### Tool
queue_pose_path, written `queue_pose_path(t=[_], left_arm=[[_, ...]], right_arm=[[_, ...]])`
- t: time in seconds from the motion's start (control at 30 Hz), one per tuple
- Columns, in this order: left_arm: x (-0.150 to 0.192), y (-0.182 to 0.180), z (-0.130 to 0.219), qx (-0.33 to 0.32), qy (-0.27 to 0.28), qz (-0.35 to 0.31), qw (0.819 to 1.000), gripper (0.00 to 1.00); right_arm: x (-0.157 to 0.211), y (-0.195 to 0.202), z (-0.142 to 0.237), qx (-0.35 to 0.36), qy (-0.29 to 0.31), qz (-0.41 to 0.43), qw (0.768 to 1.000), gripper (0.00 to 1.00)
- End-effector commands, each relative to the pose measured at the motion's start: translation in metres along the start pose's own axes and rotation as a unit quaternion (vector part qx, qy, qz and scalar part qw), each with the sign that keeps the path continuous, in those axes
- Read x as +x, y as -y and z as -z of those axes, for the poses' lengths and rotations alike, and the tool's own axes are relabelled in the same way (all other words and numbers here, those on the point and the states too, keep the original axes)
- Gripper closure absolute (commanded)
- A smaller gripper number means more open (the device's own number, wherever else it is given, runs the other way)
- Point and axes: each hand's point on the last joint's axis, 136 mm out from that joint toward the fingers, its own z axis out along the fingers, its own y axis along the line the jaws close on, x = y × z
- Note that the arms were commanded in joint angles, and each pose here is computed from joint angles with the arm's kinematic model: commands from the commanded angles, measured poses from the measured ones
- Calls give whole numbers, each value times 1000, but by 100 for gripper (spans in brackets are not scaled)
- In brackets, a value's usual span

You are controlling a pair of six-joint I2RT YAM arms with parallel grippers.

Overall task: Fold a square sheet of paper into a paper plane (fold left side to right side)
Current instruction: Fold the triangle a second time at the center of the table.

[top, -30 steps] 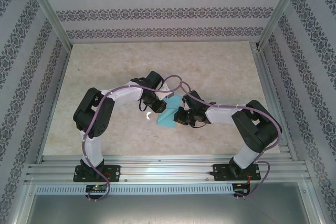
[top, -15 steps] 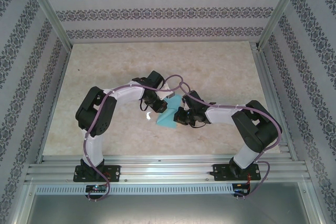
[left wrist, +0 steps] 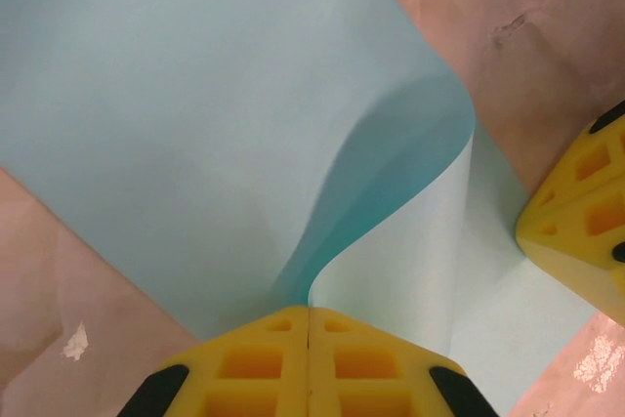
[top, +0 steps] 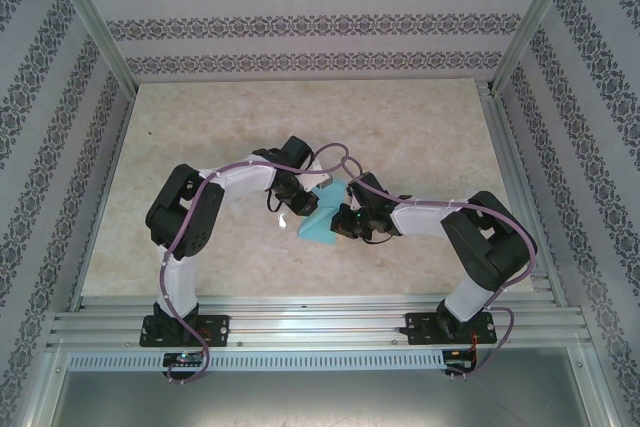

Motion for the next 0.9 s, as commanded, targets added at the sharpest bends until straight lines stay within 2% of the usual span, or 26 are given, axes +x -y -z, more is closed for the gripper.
queue_pose_path(t=[0.0,0.87], left_arm=[[-3,-12,0,-19,2,-3,1000,95],[-9,-15,-5,-20,7,2,1000,94]], right_arm=[[13,16,-6,36,-21,1,999,92],[15,17,-7,36,-23,0,999,91]])
